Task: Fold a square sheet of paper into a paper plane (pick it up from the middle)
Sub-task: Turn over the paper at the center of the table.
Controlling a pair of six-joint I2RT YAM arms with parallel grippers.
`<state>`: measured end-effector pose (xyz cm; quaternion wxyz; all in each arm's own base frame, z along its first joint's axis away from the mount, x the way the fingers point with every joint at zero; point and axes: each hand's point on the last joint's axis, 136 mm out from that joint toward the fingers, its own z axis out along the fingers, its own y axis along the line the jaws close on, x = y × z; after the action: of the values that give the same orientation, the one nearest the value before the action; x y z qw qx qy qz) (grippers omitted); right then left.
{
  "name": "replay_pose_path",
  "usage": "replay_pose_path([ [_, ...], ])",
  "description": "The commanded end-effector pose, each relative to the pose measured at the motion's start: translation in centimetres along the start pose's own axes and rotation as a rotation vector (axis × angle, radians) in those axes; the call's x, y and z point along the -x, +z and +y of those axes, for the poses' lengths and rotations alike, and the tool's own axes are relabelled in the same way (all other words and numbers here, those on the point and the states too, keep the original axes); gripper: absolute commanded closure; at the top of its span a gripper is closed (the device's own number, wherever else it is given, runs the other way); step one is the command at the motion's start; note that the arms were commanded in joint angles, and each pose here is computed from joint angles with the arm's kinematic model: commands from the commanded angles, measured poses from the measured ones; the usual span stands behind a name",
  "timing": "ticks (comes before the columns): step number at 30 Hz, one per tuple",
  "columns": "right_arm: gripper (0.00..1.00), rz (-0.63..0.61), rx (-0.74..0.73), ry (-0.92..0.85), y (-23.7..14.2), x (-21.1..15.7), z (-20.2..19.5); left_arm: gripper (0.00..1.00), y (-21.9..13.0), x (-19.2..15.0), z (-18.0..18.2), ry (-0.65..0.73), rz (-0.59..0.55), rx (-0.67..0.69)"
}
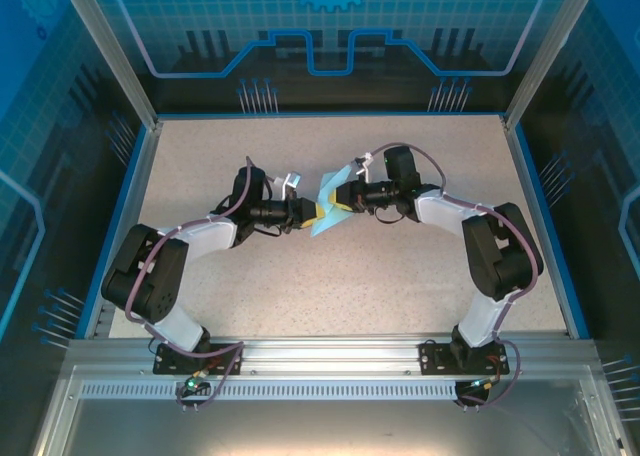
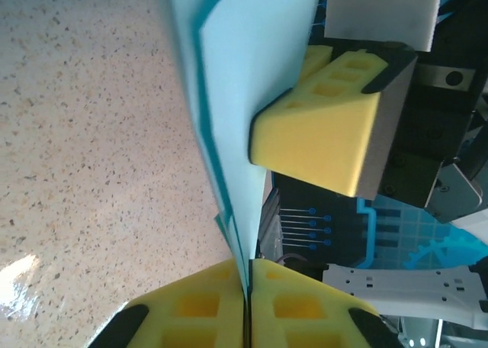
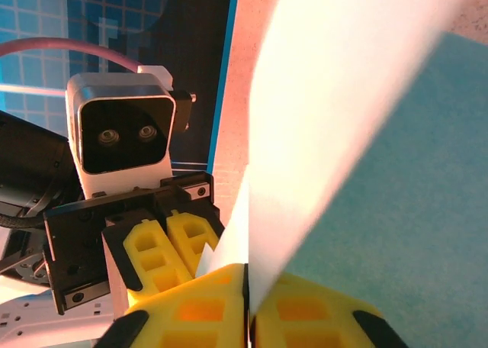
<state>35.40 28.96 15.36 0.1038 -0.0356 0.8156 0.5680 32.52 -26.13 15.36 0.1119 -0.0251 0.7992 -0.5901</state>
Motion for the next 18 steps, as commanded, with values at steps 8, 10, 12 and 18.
replay_pose_path([
  [8, 0.45, -0.215, -0.326, 0.0, -7.0, 1.3, -3.0, 0.96, -3.6, 0.9, 2.3, 0.154, -0.109, 0.411],
  [10, 0.37, -0.267, -0.412, -0.025, -8.6, 1.2, -3.4, 0.96, -5.0, 1.1, 2.5, 0.214, -0.132, 0.558],
  [12, 0.31, -0.316, -0.502, -0.04, -10.1, 1.1, -4.1, 0.95, -6.3, 1.3, 2.6, 0.276, -0.147, 0.714],
  [18, 0.22, -0.416, -0.64, -0.029, -13.0, 0.6, -5.5, 0.95, -9.8, 2.8, 4.0, 0.351, -0.202, 1.117],
])
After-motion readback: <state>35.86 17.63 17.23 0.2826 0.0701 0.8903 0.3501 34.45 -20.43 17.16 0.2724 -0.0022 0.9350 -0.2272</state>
